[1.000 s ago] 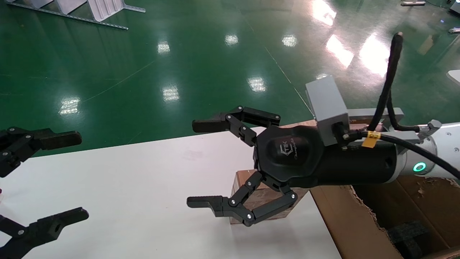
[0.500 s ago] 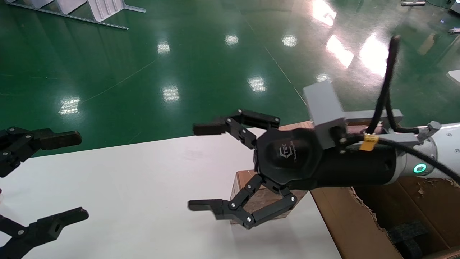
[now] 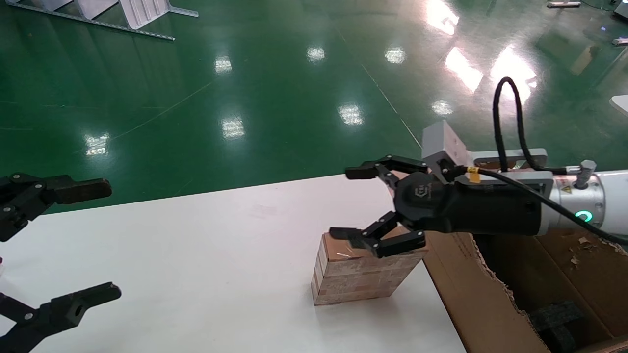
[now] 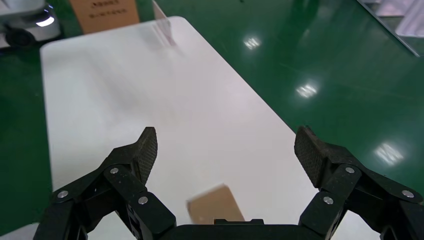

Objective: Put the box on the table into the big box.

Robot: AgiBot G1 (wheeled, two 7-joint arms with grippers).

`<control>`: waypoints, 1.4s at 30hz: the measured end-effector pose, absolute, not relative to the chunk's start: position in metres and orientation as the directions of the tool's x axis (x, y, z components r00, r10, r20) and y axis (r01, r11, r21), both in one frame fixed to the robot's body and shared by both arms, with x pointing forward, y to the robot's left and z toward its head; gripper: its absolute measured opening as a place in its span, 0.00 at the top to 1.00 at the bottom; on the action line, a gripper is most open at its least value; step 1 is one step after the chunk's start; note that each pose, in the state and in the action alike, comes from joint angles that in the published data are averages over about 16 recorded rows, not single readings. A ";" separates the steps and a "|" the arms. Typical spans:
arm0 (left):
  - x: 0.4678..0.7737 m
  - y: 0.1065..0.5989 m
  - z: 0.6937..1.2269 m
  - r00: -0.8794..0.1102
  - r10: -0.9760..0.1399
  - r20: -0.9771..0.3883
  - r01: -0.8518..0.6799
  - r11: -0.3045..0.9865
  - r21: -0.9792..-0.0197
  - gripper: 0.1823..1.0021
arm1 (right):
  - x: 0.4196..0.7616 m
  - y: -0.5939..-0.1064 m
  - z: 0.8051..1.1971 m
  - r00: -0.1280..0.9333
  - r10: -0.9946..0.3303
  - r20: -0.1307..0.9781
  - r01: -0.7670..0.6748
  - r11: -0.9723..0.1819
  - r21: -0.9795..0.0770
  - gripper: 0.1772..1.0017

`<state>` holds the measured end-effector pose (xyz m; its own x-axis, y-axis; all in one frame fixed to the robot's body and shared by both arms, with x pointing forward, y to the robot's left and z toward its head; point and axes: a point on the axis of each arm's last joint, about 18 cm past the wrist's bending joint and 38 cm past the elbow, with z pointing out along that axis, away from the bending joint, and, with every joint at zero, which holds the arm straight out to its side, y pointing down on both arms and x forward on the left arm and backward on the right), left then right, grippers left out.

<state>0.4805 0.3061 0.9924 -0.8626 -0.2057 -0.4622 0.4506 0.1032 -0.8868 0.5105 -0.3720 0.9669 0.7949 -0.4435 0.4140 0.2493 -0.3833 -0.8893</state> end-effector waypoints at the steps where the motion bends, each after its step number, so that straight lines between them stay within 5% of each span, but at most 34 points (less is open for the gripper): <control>1: 0.480 0.306 0.992 -0.863 -0.206 -0.462 0.451 0.103 -0.887 0.01 | 0.511 -0.375 0.966 0.792 -0.449 0.413 0.242 -0.390 -0.888 0.00; 15: 0.480 0.306 0.992 -0.863 -0.206 -0.462 0.451 0.103 -0.887 0.12 | 0.513 -0.411 0.943 0.774 -0.459 0.435 0.180 -0.499 -0.848 0.00; 42: 0.480 0.306 0.992 -0.863 -0.206 -0.462 0.451 0.103 -0.887 0.80 | 0.543 -0.430 0.918 0.776 -0.445 0.448 0.145 -0.565 -0.812 0.00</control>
